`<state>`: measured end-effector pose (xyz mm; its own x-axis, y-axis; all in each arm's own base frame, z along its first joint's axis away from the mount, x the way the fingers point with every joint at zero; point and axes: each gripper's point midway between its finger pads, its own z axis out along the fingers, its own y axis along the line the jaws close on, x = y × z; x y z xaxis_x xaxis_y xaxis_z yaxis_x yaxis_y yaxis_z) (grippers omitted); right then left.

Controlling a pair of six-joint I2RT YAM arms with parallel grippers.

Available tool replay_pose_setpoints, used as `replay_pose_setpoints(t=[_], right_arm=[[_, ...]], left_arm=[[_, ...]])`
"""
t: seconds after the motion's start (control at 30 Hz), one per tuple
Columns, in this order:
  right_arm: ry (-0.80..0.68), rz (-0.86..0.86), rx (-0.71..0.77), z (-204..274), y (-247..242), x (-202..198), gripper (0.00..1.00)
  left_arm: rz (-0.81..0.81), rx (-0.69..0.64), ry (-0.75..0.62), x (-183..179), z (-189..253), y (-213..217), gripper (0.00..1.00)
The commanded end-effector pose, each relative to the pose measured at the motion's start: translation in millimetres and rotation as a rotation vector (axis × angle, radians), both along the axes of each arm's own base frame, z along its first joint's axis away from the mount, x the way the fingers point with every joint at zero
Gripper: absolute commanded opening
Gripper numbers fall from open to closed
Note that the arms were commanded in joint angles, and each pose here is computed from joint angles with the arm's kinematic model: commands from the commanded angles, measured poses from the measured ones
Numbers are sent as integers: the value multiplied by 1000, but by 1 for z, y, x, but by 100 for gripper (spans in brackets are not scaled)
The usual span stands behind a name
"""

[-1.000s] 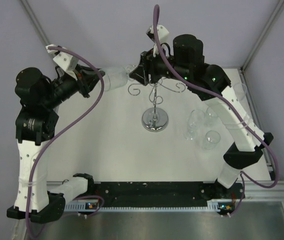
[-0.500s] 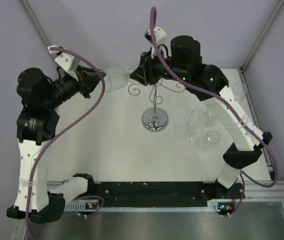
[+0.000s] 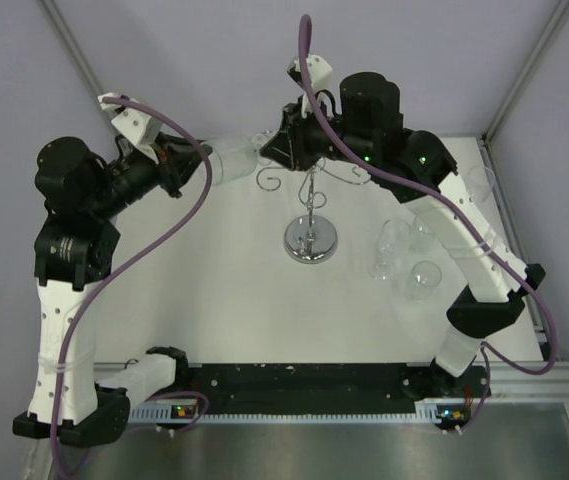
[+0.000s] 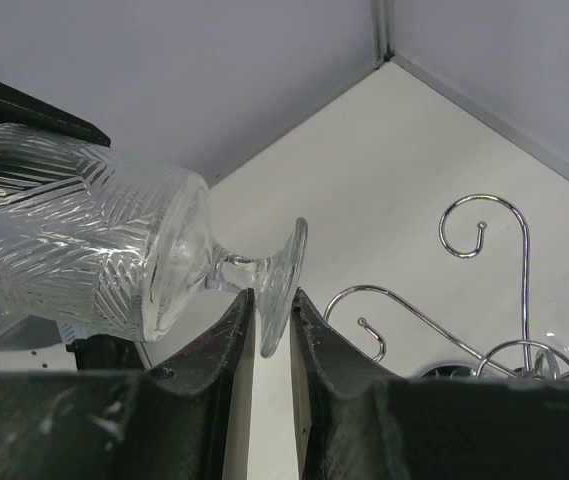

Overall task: Place the wine glass upside down on the wine glass rack
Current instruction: Turn the wine glass upside down at the wine rack.

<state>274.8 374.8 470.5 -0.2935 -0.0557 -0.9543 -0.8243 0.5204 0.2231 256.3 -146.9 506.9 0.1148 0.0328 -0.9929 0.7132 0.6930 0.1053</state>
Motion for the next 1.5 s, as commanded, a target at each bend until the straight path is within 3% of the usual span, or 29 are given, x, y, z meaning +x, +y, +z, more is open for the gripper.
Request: replay_pose_setpoints(t=[0.0, 0.37, 0.63, 0.9, 1.1, 1.3, 1.47], right_arm=[[-23, 12, 18, 5, 10, -6, 17], [-20, 4, 3, 0, 13, -7, 16], [-22, -10, -6, -2, 14, -5, 2], [-70, -75, -1, 12, 0, 1, 0], [-120, -132, -14, 21, -14, 7, 0], [-175, -178, -12, 35, -29, 8, 0], [-198, -178, -8, 42, -34, 5, 0]], left_arm=[[-29, -29, -131, -12, 32, -4, 0], [-37, -27, -137, -12, 33, -6, 0], [-52, -17, -135, -12, 28, -9, 0], [-94, 28, -117, -9, 7, -17, 0], [-124, 46, -97, -9, -7, -24, 11], [-114, 55, -81, -4, -16, -25, 29], [-114, 59, -72, -2, -20, -26, 35]])
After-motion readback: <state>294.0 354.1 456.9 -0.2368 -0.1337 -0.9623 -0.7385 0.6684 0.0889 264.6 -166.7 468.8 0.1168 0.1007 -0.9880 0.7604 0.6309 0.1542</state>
